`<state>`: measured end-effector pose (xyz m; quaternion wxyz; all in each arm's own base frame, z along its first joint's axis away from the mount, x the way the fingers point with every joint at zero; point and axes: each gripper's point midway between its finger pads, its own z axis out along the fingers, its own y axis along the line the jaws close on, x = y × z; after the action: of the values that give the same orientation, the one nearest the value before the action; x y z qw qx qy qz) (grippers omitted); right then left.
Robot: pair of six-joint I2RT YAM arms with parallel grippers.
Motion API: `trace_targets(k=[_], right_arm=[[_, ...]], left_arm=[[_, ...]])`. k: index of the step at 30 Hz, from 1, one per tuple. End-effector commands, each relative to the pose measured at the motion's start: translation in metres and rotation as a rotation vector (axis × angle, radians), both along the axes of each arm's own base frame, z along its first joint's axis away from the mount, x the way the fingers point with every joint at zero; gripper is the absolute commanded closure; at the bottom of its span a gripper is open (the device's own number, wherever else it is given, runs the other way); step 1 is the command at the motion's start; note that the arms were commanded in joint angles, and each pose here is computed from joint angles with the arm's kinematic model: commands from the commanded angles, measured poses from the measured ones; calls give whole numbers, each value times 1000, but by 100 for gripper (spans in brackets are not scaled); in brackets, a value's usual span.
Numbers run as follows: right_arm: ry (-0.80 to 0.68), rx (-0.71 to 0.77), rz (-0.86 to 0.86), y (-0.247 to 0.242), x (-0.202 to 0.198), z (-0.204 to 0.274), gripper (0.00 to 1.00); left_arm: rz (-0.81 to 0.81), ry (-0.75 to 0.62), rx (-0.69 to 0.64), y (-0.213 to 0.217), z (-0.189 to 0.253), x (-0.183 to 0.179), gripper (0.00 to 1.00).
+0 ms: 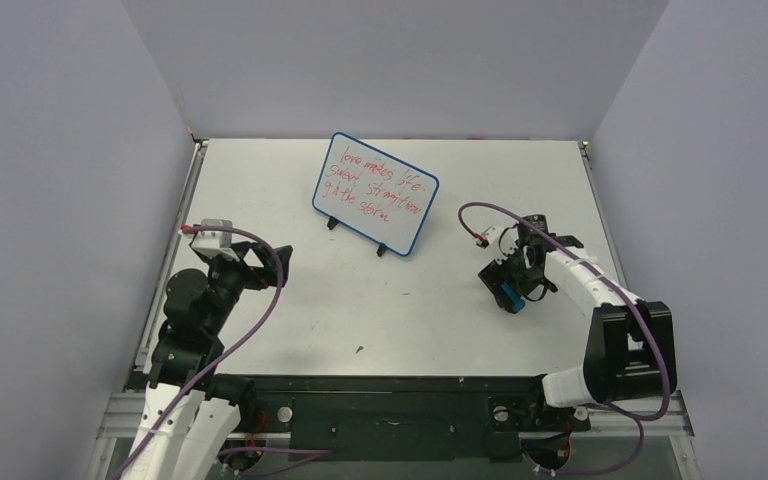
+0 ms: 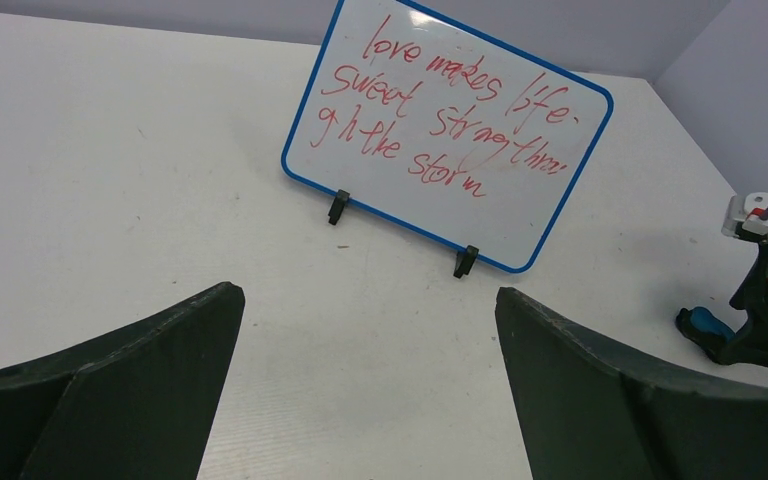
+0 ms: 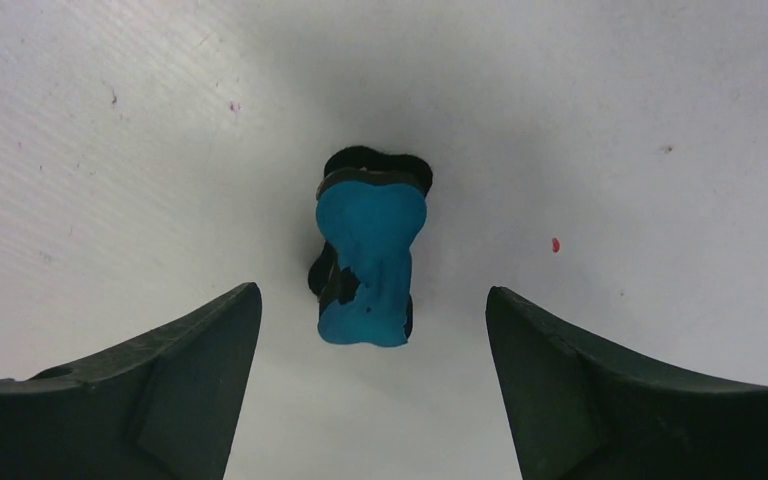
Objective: Erase the whiteboard
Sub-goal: Move the whiteboard eraser to the center of the board.
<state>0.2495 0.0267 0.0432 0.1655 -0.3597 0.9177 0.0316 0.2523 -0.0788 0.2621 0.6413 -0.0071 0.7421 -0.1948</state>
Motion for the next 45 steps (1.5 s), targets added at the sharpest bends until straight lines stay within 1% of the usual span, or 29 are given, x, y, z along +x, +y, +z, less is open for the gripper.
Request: trace_targets(k=[1,4,6,15,17,18,19,21,23,26,30,33,34,35,36,37,38,39,40,41,42,45], right_arm=[[-42,5,-57,2,31,9,27],[-13,5,-71,2,34,2,34],[1,9,-70,3,32,-1,36],[78,-9,-44,1,16,-14,44],[93,-15,-37,2,16,-17,49],[98,-20,-38,2,16,-18,53],[101,-21,-36,2,16,-19,55],[96,-18,-30,4,17,-17,67],[89,-10,-18,8,16,-16,74],[80,-9,11,13,16,-13,79],[40,-26,156,36,14,-2,83],[11,-35,419,79,2,11,84],[9,-33,518,100,-5,17,84],[1,-46,592,111,-8,19,84],[-4,-58,690,134,-14,24,84],[-15,-79,747,144,-14,26,84],[-26,-90,835,167,-17,30,84],[-35,-97,868,178,-16,33,84],[-38,-99,923,202,-15,37,84],[-39,-97,945,213,-15,39,85],[-40,-94,978,235,-11,41,85],[-62,-84,1007,277,-3,43,84]], left_arm=[[-9,-50,-6,-1,14,-2,3],[-14,-54,-7,-1,15,-3,3],[-17,-54,-7,-2,15,-3,3],[-24,-60,-8,-3,16,-4,3],[-26,-62,-7,-3,17,-4,3],[-26,-62,-8,-3,17,-4,3],[-26,-61,-8,-3,17,-4,3],[-24,-62,-7,-3,17,-4,3],[-24,-65,-7,-2,18,-5,3],[-25,-60,-6,-3,16,-4,3],[-28,-65,-2,-3,19,-4,3],[-4,-81,2,3,23,-5,3],[3,-95,-1,5,26,-7,3],[26,-104,-1,10,28,-7,3],[39,-119,-2,13,32,-9,3],[78,-124,0,21,33,-8,3],[98,-138,1,25,36,-11,3],[148,-136,5,34,36,-10,3],[178,-139,8,40,38,-12,3],[233,-141,9,50,39,-13,3],[280,-146,9,59,40,-14,3],[358,-155,8,74,42,-19,3]])
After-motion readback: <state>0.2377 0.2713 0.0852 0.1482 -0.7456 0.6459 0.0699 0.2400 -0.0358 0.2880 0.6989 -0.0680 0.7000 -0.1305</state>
